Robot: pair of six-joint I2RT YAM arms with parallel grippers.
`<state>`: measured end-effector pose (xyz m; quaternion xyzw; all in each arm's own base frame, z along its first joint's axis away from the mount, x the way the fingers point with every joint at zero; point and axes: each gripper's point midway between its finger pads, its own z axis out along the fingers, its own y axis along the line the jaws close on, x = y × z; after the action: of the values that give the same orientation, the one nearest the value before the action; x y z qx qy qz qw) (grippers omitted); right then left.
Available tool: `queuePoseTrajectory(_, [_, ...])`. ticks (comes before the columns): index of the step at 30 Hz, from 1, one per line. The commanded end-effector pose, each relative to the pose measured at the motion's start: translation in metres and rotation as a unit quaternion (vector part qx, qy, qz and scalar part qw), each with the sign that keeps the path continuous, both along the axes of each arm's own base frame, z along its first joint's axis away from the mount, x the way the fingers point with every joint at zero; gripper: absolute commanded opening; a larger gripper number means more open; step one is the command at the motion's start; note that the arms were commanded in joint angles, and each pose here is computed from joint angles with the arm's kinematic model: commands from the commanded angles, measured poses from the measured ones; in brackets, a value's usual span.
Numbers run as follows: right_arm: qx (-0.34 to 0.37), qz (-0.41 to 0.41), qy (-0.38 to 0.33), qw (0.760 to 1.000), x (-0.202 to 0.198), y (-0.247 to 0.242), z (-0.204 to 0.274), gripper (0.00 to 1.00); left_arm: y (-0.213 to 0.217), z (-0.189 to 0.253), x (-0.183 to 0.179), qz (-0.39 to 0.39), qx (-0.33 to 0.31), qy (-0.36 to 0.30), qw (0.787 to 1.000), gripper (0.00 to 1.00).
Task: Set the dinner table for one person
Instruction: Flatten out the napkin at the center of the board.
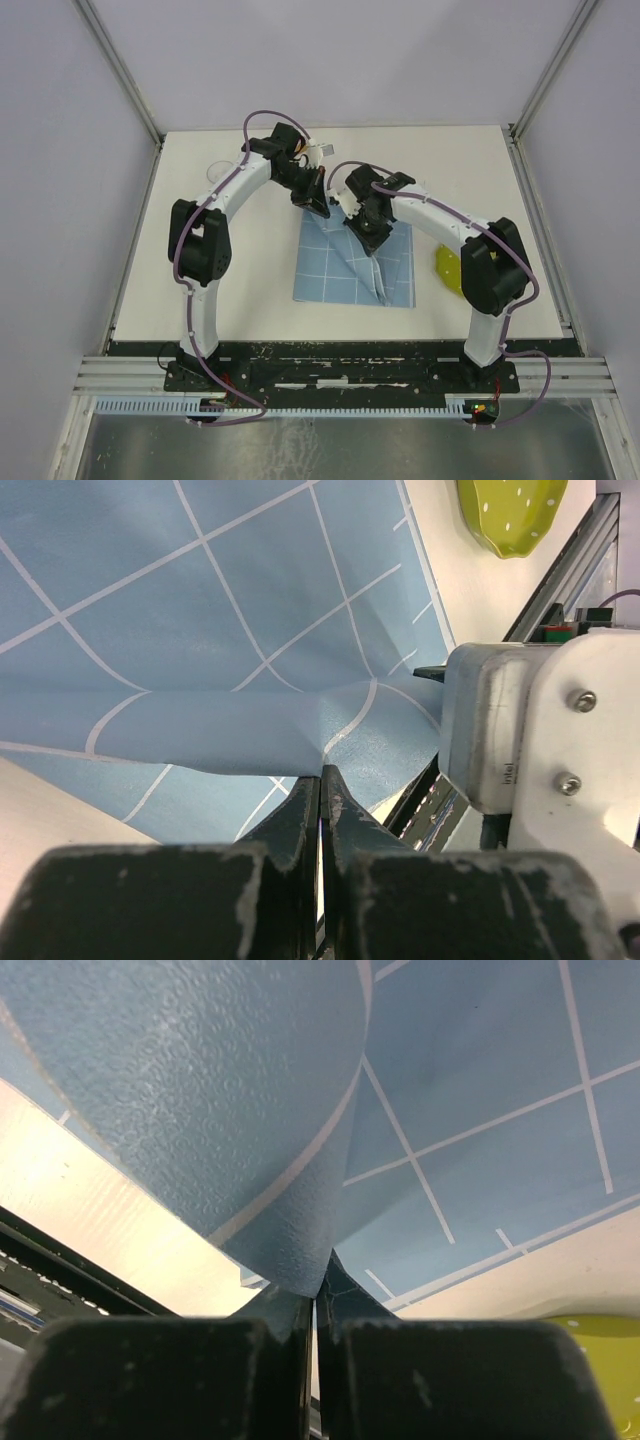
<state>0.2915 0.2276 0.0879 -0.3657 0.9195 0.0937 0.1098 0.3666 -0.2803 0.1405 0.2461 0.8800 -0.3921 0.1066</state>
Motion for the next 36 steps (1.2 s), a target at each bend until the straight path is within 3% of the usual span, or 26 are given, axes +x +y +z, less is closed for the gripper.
queuePoseTrajectory(1, [0.001, 0.001, -0.016, 1.000, 0.006, 0.003, 0.004, 0.02, 0.001, 0.036, 0.002, 0.000, -0.020, -0.046, 0.999, 0.03])
queuePoseTrajectory(7, [-0.041, 0.012, -0.065, 0.997, 0.015, -0.018, 0.031, 0.02, 0.007, 0.041, 0.003, -0.001, -0.016, -0.056, 0.998, 0.03])
queuePoseTrajectory(8, [-0.053, 0.017, -0.079, 0.995, 0.019, -0.022, 0.042, 0.02, 0.008, 0.042, 0.003, -0.003, -0.014, -0.060, 0.998, 0.08])
queuePoseTrajectory(11, [-0.072, 0.037, -0.129, 0.988, 0.033, -0.031, 0.076, 0.02, 0.017, 0.037, 0.003, -0.007, 0.005, -0.066, 0.998, 0.47])
queuePoseTrajectory(14, [-0.090, 0.047, -0.169, 0.980, 0.045, -0.038, 0.099, 0.02, 0.034, 0.029, 0.007, -0.001, 0.034, -0.072, 0.997, 0.59])
queuePoseTrajectory(24, [-0.154, 0.065, -0.221, 0.961, 0.070, -0.057, 0.098, 0.02, 0.114, 0.047, 0.026, 0.057, 0.109, -0.114, 0.986, 0.61])
queuePoseTrajectory(30, [-0.168, 0.030, -0.283, 0.944, 0.118, -0.069, 0.117, 0.02, 0.159, 0.064, 0.027, 0.091, 0.134, -0.113, 0.980, 0.61])
queuePoseTrajectory(36, [-0.200, -0.008, -0.378, 0.904, 0.173, -0.082, 0.150, 0.02, 0.182, 0.064, 0.010, 0.085, 0.164, -0.117, 0.976, 0.60])
